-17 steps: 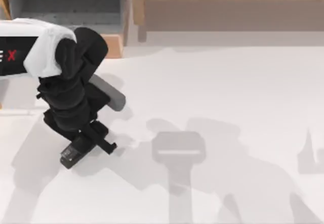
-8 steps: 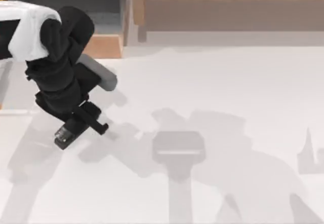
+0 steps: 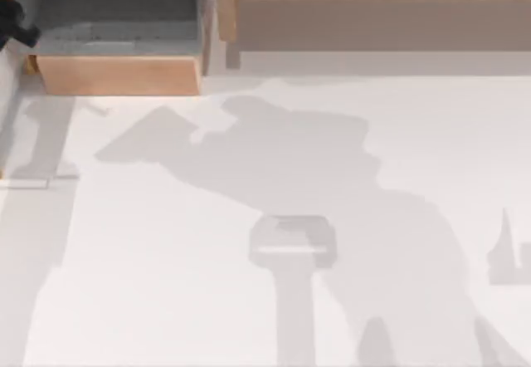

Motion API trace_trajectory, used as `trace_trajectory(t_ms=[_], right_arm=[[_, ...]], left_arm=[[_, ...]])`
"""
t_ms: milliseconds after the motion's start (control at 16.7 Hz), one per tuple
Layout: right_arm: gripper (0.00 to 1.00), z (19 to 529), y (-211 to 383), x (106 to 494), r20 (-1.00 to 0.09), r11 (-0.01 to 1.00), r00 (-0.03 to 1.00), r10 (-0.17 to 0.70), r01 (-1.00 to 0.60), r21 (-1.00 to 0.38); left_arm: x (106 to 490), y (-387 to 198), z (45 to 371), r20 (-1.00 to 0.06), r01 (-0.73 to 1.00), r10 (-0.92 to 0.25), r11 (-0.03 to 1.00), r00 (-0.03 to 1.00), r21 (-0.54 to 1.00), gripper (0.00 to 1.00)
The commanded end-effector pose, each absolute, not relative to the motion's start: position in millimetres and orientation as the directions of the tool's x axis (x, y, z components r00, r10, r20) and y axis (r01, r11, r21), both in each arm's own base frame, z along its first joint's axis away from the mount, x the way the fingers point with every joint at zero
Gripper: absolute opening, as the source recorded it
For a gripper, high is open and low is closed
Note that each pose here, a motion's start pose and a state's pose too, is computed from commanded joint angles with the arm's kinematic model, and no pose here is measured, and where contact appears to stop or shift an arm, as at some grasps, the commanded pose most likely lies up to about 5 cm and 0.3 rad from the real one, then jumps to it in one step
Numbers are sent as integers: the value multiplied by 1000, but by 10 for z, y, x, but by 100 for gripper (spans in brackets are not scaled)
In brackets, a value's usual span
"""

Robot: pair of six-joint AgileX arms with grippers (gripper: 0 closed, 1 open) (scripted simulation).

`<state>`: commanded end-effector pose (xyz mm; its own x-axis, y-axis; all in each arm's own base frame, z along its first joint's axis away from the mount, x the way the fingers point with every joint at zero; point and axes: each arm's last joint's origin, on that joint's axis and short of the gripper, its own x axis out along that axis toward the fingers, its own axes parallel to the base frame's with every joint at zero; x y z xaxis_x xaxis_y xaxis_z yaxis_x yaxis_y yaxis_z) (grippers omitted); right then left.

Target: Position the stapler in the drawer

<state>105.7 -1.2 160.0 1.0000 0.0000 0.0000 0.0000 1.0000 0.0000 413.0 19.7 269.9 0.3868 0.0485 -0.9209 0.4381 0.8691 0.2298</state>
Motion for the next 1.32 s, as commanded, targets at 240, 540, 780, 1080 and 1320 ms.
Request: trace_trajectory(t_ms=[240, 540, 780, 1080, 1320], right_arm=[[100, 1600, -12, 1057, 0, 1000, 1000, 0, 0, 0], [100, 1600, -12, 1057, 0, 1000, 1000, 0, 0, 0], [100, 1600, -12, 1057, 0, 1000, 1000, 0, 0, 0], [100, 1600, -12, 1057, 0, 1000, 1000, 0, 0, 0], [100, 1600, -12, 1057, 0, 1000, 1000, 0, 0, 0]], left_arm=[[4427, 1026, 2680, -940, 281, 97, 940, 327, 195, 0], [4677, 1671, 2094, -988, 104, 52, 992, 146, 68, 0], [4778, 1735, 1680, -1000, 25, 6, 1000, 28, 6, 0], [4784, 1729, 1624, -1000, 14, -1, 1000, 6, -1, 0], [4790, 1728, 1584, -1000, 17, 1, 1000, 9, 1, 0]])
